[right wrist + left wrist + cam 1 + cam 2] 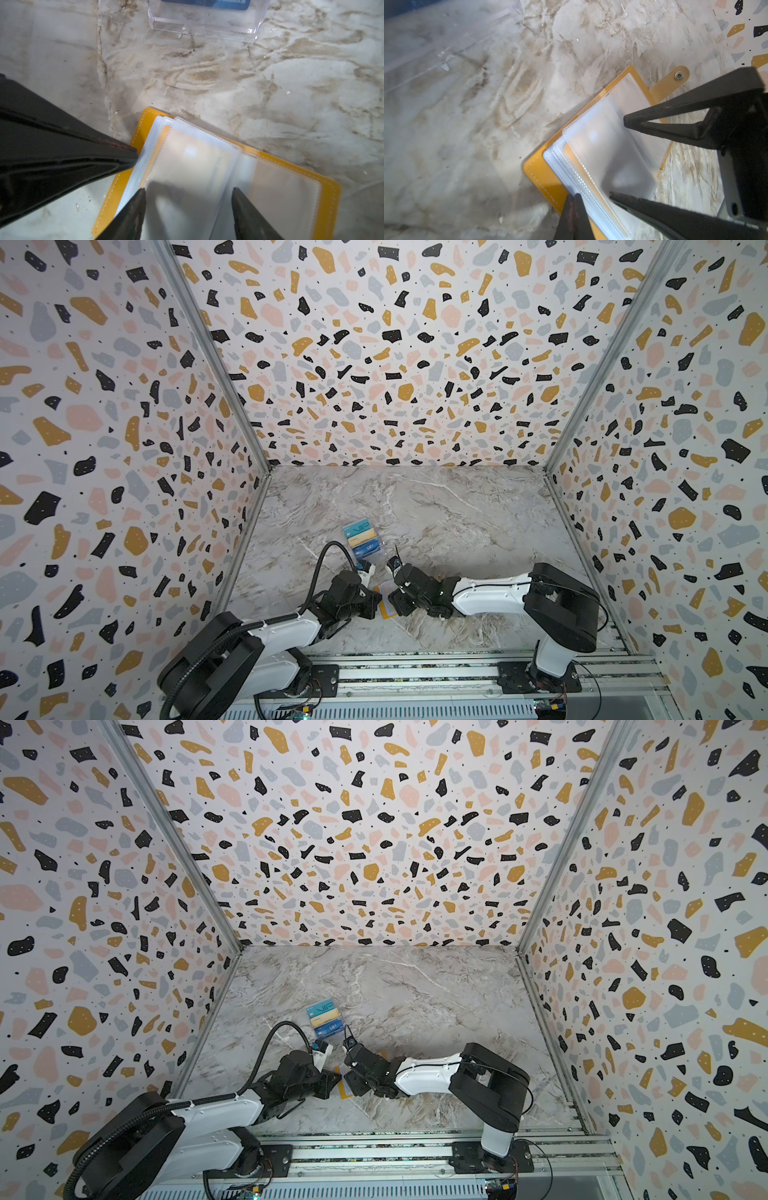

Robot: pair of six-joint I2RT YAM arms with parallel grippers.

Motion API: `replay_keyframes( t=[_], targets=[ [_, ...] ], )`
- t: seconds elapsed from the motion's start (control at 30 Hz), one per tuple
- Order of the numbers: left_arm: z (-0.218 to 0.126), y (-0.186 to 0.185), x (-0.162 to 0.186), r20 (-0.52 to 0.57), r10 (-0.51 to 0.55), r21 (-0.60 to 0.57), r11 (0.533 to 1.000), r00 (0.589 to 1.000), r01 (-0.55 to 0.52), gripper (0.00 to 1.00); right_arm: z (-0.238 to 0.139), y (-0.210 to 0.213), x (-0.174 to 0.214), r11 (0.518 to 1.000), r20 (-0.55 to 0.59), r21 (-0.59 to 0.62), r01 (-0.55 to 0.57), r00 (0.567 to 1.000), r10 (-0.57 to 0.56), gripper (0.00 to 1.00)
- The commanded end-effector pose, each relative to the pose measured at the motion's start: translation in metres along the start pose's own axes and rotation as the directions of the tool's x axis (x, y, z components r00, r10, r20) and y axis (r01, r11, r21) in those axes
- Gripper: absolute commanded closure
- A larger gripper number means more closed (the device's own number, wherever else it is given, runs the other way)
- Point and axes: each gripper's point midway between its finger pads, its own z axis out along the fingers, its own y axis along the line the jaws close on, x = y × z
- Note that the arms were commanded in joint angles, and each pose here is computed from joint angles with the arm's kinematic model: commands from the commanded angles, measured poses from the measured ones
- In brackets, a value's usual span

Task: Take the credit cards out of the card holder

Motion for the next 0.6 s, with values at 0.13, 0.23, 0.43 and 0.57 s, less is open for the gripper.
replay_keyframes(
  t=[0.13,0.23,0.43,0.57],
  targets=[
    [-0.001,0.005,0.009,-0.015,-0.002,-0.017,1.0,1.0,0.001,1.0,-0.005,-0.015,0.002,0.997,-0.006,0.064,-0.03,1.0,0.03,0.42],
    [-0.001,0.005,0.009,-0.012,-0.001,-0.015,1.0,1.0,0.001,1.0,-0.008,-0.019,0.001,0.996,-0.001,0.079,-0.047,0.999,0.047,0.45],
    [-0.001,0.005,0.01,-0.019,0.001,-0.019,1.0,1.0,-0.001,1.0,-0.014,-0.032,0.003,0.991,0.002,0.103,-0.087,0.996,0.087,0.52],
    [-0.002,0.005,0.009,-0.016,0.002,-0.017,1.0,1.0,-0.002,1.0,-0.019,-0.042,0.004,0.985,0.006,0.134,-0.108,0.994,0.108,0.55]
  ],
)
